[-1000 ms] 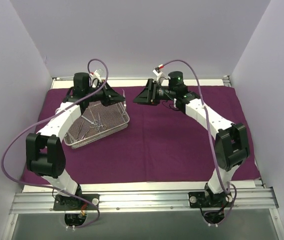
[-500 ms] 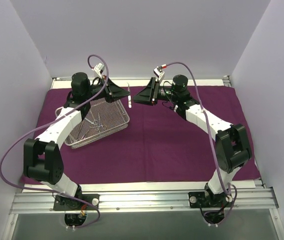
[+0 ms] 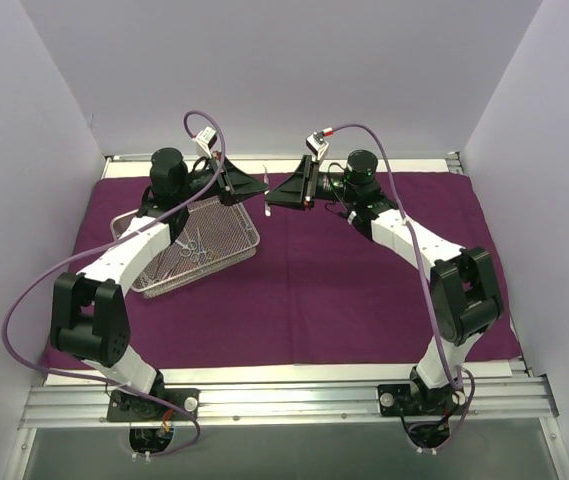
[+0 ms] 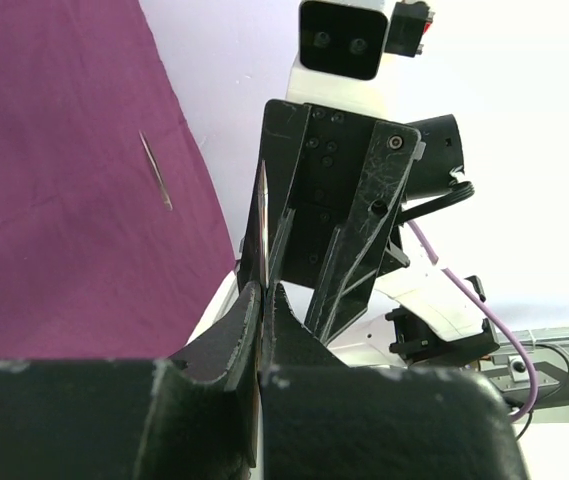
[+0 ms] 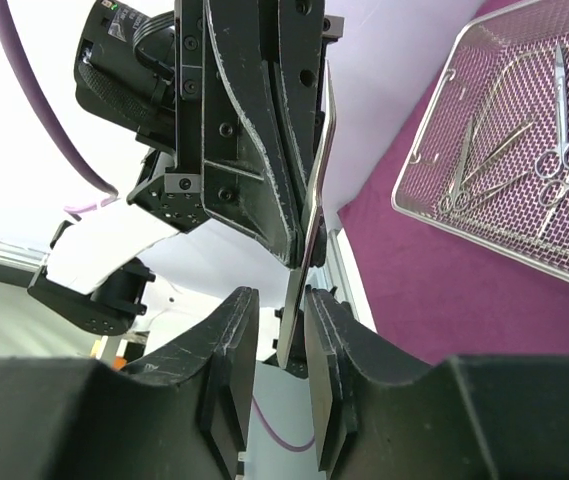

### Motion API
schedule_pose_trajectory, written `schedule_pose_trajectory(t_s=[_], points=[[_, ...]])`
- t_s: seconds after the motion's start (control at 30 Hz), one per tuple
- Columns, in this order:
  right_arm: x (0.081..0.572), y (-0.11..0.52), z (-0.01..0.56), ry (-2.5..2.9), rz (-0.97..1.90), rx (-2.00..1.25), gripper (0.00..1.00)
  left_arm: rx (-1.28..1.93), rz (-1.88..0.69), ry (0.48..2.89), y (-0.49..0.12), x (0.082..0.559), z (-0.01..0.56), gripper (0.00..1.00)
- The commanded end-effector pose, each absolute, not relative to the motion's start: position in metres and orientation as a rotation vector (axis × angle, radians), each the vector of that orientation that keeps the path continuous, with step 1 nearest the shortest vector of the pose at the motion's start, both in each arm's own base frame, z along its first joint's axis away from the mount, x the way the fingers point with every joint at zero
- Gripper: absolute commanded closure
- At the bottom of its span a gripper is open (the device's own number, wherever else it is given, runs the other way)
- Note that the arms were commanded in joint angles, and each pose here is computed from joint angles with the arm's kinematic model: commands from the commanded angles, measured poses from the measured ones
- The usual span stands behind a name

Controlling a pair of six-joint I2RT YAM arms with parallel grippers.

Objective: Open and lay out the surgical kit
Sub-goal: Place the medical item in the surgical kit.

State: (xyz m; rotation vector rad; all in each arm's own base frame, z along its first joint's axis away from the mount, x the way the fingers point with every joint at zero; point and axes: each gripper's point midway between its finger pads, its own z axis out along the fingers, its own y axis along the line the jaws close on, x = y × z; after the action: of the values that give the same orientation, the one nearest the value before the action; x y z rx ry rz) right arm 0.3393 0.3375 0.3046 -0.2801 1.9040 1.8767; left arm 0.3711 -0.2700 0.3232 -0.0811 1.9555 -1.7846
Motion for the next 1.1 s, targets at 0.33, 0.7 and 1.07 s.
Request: schedule_pose_trajectory(t_s=[0.33, 0.7, 1.07], points=[[0.353, 0.329, 0.3, 1.968, 1.73, -0.322, 1.0, 0.006, -1.812, 1.908, -0.271, 0.374, 0.334, 0.53], [0.375, 0.128, 0.154, 2.645, 0.29, -0.13, 1.0, -0.079, -0.546, 2.354, -0.118, 0.392, 0.239, 0.06], [0.316, -0.042, 0.085, 2.783, -0.353, 0.035, 1.0, -0.329, -0.548, 2.458, -0.04, 0.394, 0.18, 0.06]])
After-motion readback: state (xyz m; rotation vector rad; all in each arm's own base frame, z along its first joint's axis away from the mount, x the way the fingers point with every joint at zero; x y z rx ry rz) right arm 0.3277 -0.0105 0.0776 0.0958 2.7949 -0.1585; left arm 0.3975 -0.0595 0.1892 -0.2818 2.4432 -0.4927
